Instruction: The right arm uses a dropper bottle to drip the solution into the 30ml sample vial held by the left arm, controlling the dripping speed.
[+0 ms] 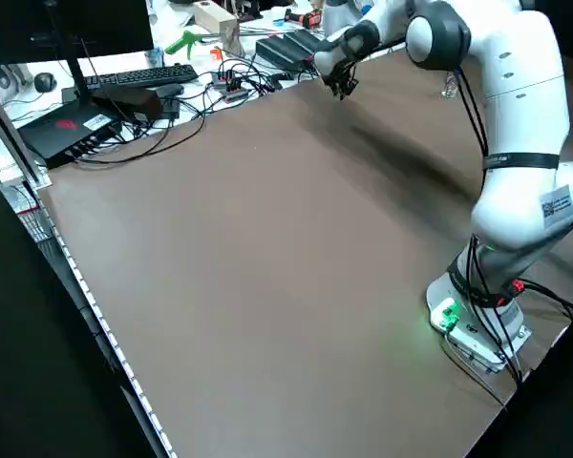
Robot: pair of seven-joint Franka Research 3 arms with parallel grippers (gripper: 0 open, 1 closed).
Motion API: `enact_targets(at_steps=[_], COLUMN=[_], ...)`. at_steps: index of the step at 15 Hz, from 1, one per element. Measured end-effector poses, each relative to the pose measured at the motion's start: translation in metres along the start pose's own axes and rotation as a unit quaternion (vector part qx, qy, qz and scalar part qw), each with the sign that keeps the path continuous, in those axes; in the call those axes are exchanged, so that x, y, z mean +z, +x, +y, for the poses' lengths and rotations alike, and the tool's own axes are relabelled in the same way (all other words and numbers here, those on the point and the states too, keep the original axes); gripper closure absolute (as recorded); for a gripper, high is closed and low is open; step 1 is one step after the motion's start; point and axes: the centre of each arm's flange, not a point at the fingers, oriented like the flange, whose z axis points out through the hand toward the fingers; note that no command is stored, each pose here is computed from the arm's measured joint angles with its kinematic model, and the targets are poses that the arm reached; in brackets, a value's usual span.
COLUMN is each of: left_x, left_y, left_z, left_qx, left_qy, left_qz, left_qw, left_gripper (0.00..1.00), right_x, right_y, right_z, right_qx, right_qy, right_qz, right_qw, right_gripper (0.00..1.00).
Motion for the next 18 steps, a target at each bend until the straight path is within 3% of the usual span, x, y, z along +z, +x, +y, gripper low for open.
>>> enact_targets(at_steps=[4, 8, 12, 18], left_x=[-0.017, -0.024, -0.017, 0.005], left_y=[-0.05, -0.098, -0.164, -0.217], left_z=[-0.031, -0.05, -0.059, -0.058], left_qx=[-0.018, -0.014, 0.004, 0.033], left_qy=[-0.001, -0.014, -0.046, -0.053], left_qz=[0.049, 0.107, 0.192, 0.254], left_qw=[0.999, 0.994, 0.98, 0.965], left_gripper=[0.7, 0.7, 0.7, 0.7], right_x=[0.0, 0.002, 0.001, 0.004], right_y=[0.001, 0.002, 0.004, 0.006], right_z=[0.019, 0.028, 0.034, 0.039], right_qx=[0.017, 0.024, 0.025, 0.03], right_qy=[-0.033, -0.041, -0.056, -0.058], right_qz=[-0.009, -0.01, -0.006, -0.008], right_qw=[0.999, 0.999, 0.998, 0.998], right_gripper=[0.94, 0.94, 0.94, 0.96])
